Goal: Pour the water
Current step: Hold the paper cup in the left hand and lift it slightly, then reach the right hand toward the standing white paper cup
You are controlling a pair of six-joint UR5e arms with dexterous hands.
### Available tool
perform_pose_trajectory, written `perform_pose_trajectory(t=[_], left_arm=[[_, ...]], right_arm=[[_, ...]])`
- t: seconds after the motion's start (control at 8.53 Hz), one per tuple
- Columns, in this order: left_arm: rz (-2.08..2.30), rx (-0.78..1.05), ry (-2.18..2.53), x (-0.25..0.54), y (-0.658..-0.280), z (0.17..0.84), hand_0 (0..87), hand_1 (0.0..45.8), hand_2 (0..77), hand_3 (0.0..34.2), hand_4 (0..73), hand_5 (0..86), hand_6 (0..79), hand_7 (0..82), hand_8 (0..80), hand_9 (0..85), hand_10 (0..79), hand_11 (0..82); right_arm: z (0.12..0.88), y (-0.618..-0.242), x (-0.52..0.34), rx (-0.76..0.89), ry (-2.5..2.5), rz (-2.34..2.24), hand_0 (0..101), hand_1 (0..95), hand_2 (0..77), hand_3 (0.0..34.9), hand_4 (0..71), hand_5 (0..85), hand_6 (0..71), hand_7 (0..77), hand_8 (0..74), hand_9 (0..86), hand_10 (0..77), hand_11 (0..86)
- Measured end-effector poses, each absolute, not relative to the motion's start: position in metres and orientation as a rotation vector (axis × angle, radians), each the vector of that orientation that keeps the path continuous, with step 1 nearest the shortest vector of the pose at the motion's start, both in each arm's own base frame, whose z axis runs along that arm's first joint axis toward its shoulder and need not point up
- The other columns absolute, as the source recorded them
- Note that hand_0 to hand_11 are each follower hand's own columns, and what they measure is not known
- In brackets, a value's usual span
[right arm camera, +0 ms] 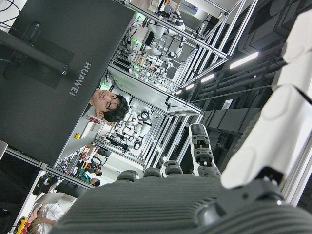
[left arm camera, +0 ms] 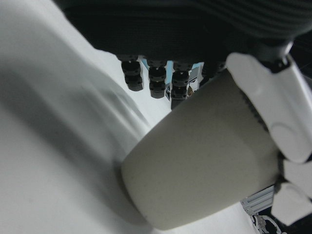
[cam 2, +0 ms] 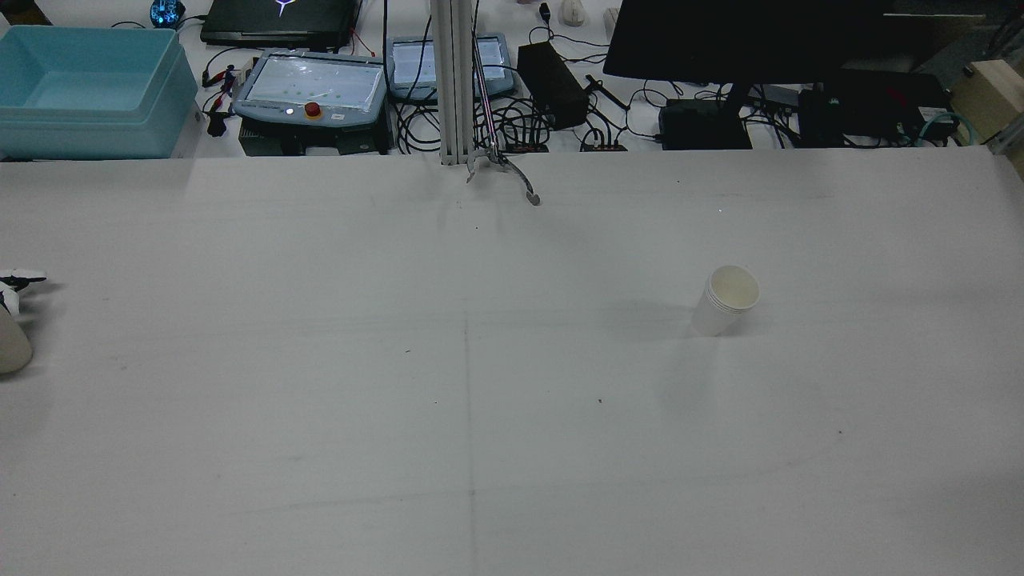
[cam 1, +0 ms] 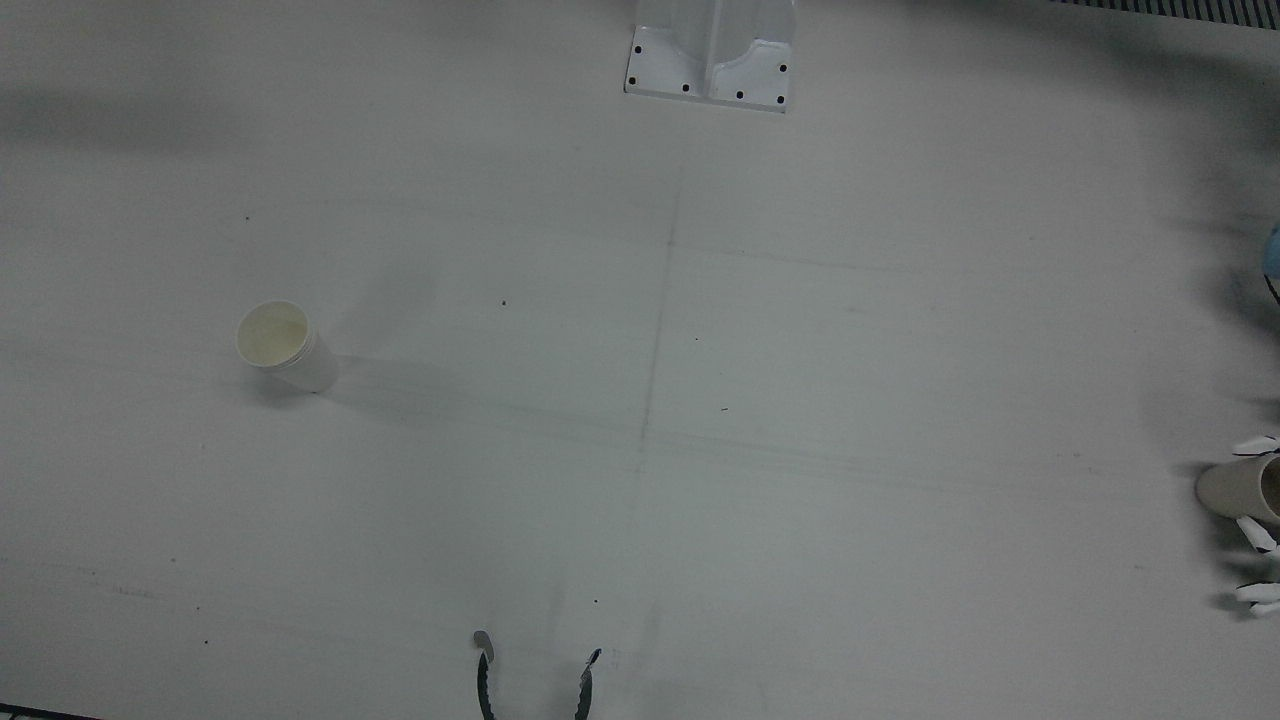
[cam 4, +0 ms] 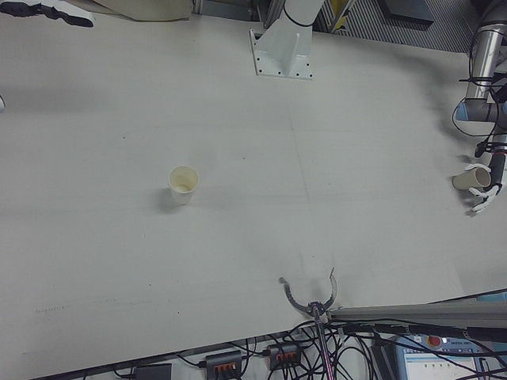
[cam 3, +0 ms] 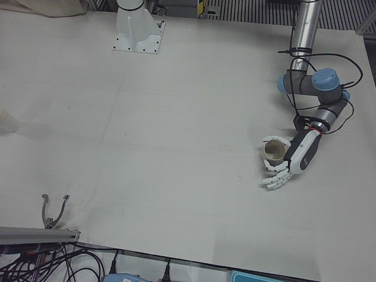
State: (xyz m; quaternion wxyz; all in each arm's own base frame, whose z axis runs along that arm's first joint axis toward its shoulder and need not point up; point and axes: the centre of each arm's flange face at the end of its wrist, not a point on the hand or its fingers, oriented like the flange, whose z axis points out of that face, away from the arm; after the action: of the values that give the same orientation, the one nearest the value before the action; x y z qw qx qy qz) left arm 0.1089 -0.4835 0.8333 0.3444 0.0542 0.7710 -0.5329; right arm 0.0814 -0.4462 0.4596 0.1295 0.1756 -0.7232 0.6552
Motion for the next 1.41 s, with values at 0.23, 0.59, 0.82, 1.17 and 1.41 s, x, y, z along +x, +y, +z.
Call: perform_pose_trajectory(t=[0.23, 0.59, 0.82, 1.17, 1.41], left_arm=[[-1.424, 0.099, 2.016, 0.105, -0.480, 0.836, 40.3, 6.0, 31.1, 0.0, 38.2, 49.1, 15.8, 24.0, 12.0, 14.2, 8.2, 12.0], [-1.429, 0.062, 2.094, 0.102, -0.484, 0.807, 43.0, 6.0, 33.8, 0.0, 38.2, 49.1, 16.9, 24.0, 15.8, 16.4, 9.3, 14.2], [-1.424, 0.050, 2.134, 0.091, -0.474, 0.775, 45.4, 6.0, 34.9, 0.0, 38.2, 49.1, 18.5, 25.6, 15.8, 16.9, 9.3, 14.2], [-1.446, 0.068, 2.150, 0.065, -0.451, 0.765, 46.5, 6.0, 36.5, 0.0, 37.6, 49.6, 20.2, 25.6, 16.9, 18.0, 9.3, 12.5], [-1.455, 0.068, 2.148, 0.058, -0.442, 0.767, 46.5, 6.0, 36.5, 0.0, 37.6, 49.6, 20.2, 25.6, 16.9, 18.0, 9.3, 12.5]], right_arm=[[0.460, -0.447, 0.080, 0.503, -2.103, 1.904, 43, 9.8, 12.5, 0.0, 6.0, 15.3, 2.2, 5.5, 0.5, 0.5, 0.0, 0.5], [0.506, -0.471, 0.045, 0.478, -2.051, 1.942, 43, 10.9, 12.5, 0.0, 6.0, 16.4, 2.2, 7.1, 0.5, 0.5, 0.5, 0.5], [0.569, -0.501, 0.001, 0.433, -2.040, 1.950, 43, 10.4, 12.5, 0.0, 6.0, 15.3, 2.2, 5.5, 0.5, 0.5, 0.0, 0.5], [0.605, -0.509, -0.087, 0.315, -2.035, 1.902, 42, 9.8, 13.1, 0.0, 6.0, 13.1, 0.5, 3.8, 0.5, 0.5, 0.5, 0.5], [0.604, -0.488, -0.174, 0.263, -2.062, 1.884, 45, 12.0, 9.3, 0.0, 0.5, 8.2, 0.5, 0.5, 0.5, 0.0, 0.5, 0.5]])
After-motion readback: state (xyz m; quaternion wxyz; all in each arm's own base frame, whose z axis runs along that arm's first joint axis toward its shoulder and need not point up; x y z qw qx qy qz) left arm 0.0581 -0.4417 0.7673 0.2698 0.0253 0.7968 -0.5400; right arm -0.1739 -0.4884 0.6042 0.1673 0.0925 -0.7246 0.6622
